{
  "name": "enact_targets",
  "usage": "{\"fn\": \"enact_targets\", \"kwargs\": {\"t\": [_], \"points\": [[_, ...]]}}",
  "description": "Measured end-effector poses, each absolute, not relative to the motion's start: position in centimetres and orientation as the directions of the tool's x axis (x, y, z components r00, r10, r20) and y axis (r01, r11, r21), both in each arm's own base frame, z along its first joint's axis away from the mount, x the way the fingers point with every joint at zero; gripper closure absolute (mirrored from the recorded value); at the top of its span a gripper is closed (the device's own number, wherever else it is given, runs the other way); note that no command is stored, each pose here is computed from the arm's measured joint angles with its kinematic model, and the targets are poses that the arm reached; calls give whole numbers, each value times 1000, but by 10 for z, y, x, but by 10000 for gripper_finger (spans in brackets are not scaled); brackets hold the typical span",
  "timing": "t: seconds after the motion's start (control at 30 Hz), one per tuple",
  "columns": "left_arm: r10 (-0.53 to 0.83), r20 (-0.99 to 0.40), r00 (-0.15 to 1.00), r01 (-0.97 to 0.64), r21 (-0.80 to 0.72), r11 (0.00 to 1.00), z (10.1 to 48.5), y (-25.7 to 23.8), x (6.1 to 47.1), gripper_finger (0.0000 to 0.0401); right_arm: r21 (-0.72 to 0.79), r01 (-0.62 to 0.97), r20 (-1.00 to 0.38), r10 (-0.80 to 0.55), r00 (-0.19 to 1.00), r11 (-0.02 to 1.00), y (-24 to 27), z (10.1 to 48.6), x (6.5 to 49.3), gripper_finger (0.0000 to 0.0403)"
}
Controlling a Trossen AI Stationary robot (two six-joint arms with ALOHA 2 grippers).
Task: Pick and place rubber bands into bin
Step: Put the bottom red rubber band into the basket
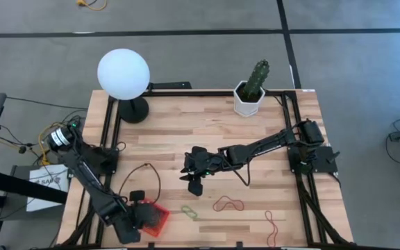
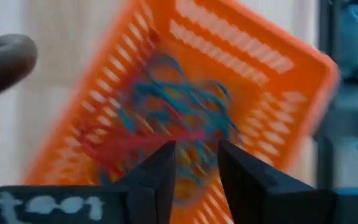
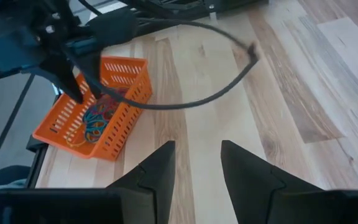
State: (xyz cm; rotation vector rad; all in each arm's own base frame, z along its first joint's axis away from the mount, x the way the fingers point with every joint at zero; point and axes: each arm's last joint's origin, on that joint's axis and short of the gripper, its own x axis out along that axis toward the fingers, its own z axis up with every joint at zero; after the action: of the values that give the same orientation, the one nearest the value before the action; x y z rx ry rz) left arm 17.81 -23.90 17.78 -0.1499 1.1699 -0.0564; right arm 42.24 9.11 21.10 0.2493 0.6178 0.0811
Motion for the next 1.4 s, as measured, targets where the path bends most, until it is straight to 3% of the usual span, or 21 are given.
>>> {"fn": "enact_targets", "kwargs": {"t": [0.13,0.3,0.43,0.53,0.67,0.8,0.9,1.07,1.2,1.3,1.4], "points": [[-214,-933,288,-33,-233,972,191,-245,177,294,255,-1,-563,149,813,967,91,211,422,280],[-174,-954,242,-42,-190,981,215,-247,177,307,256,5,-563,145,814,967,88,211,423,280],[-40,-949,314,-36,-54,998,237,-244,178,318,257,3,-594,156,789,966,88,208,421,280],[97,-919,383,-72,75,995,254,-238,178,322,291,-2,-713,218,667,957,88,208,408,284],[240,-897,371,-153,196,969,274,-226,175,323,288,83,-830,206,519,954,87,231,385,291],[402,-848,346,-262,324,909,291,-210,171,324,177,132,-912,112,395,975,87,248,356,295],[435,-825,360,-326,325,888,297,-201,170,324,52,192,-908,-34,418,980,84,279,328,295],[403,-824,397,-272,314,910,310,-186,160,324,-59,248,-834,-185,521,967,76,328,281,295],[382,-769,512,-294,261,919,318,-167,147,324,13,237,-794,-134,593,971,77,325,249,295],[331,-712,619,-328,149,933,300,-164,144,324,118,251,-809,-54,585,961,87,286,230,296],[279,-667,690,-322,62,945,275,-164,146,324,322,290,-822,114,559,901,105,251,215,296]]}}
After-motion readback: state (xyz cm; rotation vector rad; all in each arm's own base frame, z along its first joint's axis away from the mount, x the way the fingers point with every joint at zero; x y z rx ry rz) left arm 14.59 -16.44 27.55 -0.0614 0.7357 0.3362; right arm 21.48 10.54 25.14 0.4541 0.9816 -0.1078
